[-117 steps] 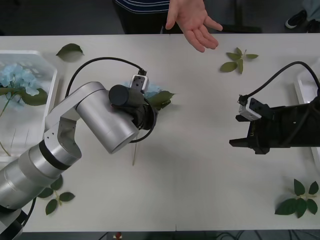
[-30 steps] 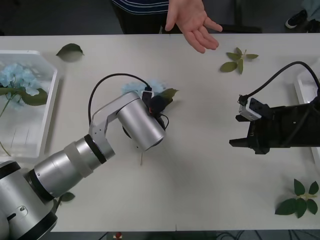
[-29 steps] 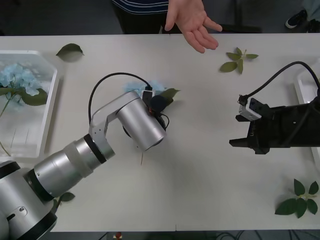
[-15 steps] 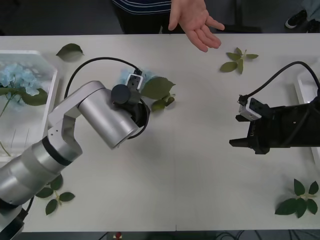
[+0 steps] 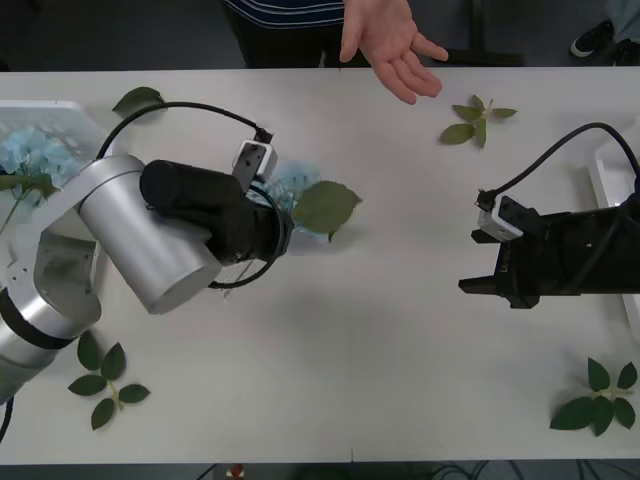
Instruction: Place the red flowers into the right box and the blue flowers into the left box. If a person shows an open palm, hand one flower to the person first, then continue sorting.
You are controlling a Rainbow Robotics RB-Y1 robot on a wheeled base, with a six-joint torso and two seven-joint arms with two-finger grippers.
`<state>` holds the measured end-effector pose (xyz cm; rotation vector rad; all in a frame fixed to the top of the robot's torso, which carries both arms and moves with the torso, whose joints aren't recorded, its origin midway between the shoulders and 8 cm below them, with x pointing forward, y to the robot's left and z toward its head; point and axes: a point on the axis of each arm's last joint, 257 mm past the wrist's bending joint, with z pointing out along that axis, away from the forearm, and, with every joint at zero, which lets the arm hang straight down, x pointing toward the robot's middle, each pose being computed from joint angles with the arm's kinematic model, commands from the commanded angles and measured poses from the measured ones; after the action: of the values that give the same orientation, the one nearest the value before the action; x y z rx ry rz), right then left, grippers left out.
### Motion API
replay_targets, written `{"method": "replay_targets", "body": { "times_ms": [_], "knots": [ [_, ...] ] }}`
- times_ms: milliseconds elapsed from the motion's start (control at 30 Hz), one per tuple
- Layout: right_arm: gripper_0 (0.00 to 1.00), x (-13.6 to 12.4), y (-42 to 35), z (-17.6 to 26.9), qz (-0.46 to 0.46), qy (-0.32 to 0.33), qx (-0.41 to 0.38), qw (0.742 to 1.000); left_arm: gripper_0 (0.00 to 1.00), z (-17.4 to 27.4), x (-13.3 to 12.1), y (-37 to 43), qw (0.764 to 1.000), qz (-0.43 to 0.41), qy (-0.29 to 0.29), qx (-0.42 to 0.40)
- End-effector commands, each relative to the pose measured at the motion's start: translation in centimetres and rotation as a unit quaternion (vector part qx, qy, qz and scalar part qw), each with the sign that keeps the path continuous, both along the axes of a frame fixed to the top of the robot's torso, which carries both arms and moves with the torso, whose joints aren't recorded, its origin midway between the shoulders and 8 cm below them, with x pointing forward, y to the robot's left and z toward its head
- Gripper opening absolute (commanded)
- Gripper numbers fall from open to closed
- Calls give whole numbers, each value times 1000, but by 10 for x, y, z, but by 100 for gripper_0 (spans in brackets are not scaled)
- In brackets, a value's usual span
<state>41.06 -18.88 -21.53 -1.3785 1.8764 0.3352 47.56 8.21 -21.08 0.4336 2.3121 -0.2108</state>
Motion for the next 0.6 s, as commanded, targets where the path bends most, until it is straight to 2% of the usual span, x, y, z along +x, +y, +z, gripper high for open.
{"method": "replay_targets", "body": {
  "times_ms": [33,367,600],
  "knots": [
    [74,3,-2,11,5,-17,-7,1000,3,28,2,-12,999,-4,-14,-35],
    [73,3,-2,11,5,-17,-7,1000,3,79,5,-42,987,-5,5,-160],
    [73,3,-2,11,5,-17,-7,1000,3,135,5,-58,975,-76,-47,-204]
  ]
}}
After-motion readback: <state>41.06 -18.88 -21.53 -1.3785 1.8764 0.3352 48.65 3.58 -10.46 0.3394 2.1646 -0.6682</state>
